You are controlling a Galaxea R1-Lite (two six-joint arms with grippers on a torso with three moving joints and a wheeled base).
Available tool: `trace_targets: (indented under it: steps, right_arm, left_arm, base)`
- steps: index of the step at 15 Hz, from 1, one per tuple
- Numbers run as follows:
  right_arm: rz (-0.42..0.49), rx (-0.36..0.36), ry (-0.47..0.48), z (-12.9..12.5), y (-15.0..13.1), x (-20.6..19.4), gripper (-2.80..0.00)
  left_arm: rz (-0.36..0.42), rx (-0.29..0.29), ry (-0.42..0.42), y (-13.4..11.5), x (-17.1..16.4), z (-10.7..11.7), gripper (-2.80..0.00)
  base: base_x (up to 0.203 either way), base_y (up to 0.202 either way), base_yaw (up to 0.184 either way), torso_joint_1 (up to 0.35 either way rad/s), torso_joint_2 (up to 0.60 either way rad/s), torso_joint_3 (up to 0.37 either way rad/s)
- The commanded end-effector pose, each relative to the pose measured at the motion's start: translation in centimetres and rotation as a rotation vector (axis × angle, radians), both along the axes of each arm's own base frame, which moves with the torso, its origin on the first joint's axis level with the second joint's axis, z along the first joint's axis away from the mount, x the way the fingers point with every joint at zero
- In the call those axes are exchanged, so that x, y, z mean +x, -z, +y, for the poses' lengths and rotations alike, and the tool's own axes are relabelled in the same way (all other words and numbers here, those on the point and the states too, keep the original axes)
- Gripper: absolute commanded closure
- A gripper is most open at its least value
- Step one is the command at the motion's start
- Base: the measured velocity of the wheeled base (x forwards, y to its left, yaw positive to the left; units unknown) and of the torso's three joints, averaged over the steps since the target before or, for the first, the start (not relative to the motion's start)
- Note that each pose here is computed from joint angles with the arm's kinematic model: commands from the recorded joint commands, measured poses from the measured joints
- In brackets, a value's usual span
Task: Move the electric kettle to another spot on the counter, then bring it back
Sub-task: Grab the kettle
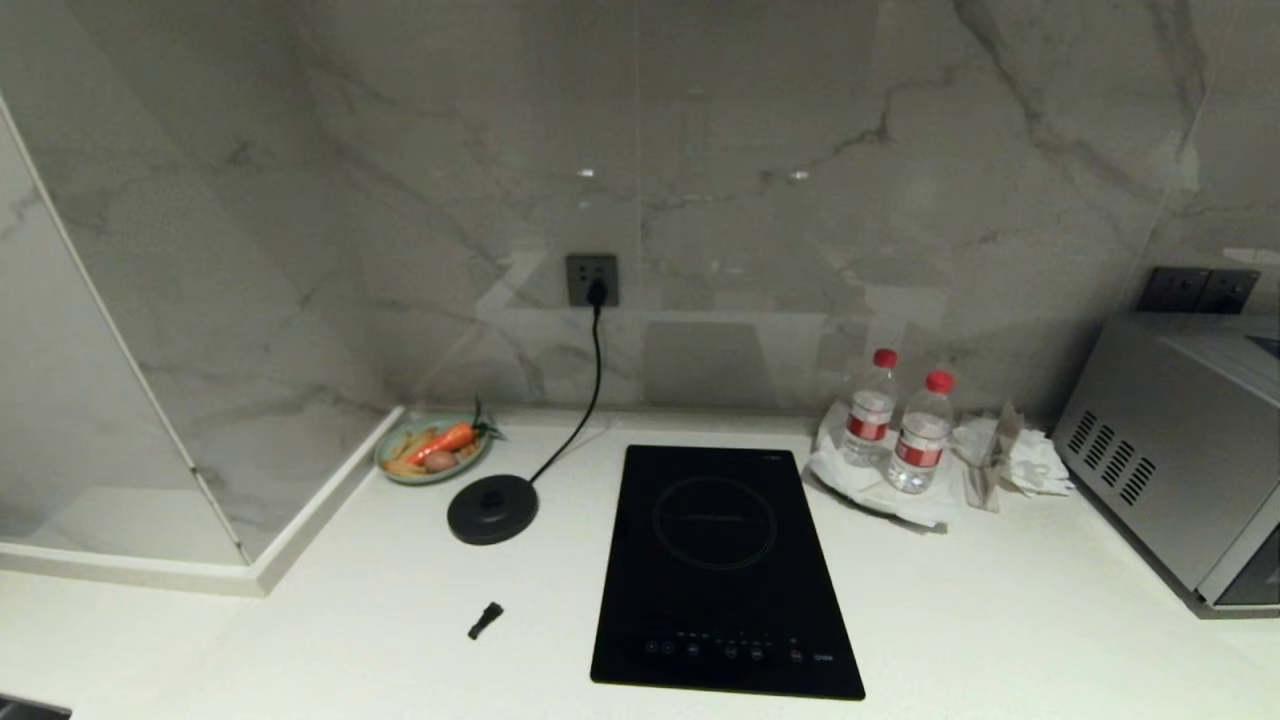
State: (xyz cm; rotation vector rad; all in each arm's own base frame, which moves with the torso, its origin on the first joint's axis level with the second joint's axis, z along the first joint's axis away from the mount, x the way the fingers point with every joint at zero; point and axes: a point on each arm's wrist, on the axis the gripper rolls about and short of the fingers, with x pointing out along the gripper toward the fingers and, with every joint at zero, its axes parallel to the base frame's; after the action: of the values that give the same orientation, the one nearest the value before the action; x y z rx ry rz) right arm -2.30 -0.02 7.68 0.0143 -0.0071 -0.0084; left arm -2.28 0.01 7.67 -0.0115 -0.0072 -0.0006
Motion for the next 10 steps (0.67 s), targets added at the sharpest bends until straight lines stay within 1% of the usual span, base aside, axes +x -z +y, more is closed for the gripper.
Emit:
trace_targets:
  steps: [1,7,8,10]
  right_arm:
    - [0.001,0.0,-0.001,0.0,-0.01,0.01,0.0]
    - [-0.004,-0.004,-0.001,0.0,-0.04,0.0,0.0]
    - [-0.004,-0.005,-0.001,0.0,-0.04,0.0,0.0]
    - [-0.004,-0.004,-0.001,0.0,-0.04,0.0,0.0]
  left_arm:
    - [0.0,-0.001,-0.001,0.0,0.0,0.0,0.0]
    - [0.0,-0.001,-0.001,0.0,0.0,0.0,0.0]
    - [0.0,-0.001,-0.001,0.0,0.0,0.0,0.0]
    - [0.0,-0.001,-0.001,0.0,0.0,0.0,0.0]
  base:
    - [0.0,0.0,0.0,0.0,0.0,0.0]
    - [0.0,0.0,0.0,0.0,0.0,0.0]
    - [0.005,0.001,0.081,-0.002,0.01,0.007]
    - [-0.001,-0.009,0.163,0.002,0.02,0.003]
